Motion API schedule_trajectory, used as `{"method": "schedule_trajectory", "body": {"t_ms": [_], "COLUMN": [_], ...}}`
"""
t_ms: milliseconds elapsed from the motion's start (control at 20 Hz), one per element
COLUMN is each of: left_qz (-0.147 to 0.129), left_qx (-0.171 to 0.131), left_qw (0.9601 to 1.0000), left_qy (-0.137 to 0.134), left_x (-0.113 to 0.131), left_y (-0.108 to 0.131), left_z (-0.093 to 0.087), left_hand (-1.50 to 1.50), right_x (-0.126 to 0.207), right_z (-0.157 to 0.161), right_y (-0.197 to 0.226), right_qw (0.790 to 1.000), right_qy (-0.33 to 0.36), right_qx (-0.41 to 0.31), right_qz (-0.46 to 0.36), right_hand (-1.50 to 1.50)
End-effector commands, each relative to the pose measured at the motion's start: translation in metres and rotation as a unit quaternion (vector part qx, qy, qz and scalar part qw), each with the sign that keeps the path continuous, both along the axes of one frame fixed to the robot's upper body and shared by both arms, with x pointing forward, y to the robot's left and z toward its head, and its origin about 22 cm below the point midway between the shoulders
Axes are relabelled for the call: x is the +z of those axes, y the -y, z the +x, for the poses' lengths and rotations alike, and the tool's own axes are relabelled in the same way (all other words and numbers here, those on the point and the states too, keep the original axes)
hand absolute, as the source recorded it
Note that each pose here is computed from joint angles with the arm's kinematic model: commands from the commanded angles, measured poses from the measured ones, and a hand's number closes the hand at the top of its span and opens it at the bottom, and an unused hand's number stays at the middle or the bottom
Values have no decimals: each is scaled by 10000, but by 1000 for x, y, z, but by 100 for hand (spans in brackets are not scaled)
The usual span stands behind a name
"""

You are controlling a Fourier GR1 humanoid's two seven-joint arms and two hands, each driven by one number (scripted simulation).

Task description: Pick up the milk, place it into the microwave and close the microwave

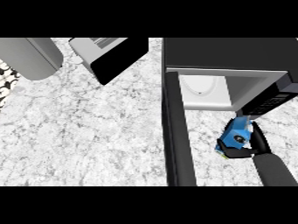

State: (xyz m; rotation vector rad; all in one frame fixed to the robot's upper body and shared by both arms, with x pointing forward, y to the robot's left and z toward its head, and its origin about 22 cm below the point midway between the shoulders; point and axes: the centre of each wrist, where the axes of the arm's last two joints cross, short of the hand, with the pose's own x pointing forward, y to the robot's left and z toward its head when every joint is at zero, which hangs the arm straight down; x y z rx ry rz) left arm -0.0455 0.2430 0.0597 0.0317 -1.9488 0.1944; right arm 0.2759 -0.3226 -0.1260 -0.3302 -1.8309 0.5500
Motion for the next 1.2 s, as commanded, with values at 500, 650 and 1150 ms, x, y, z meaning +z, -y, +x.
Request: {"method": "schedule_trajectory", "body": {"t_ms": [500,650,1150], "left_qz": [-94,-22,92], "left_qx": [172,110,233], "left_qw": [9998,9999,9996], "left_qy": [48,-29,-129], "left_x": [-7,-13,-7], "left_y": [-4,-15,-24], "left_z": [-3,-6,-4], "left_hand": [-150,-150,-150], "right_x": [53,68,120], "right_z": [52,60,110], "right_y": [-47,-61,-91], "right_qw": [9905,9938,9981], "right_qy": [945,977,414], "right_qx": [915,476,446], "right_qz": [394,220,86], "right_hand": [150,150,150]}}
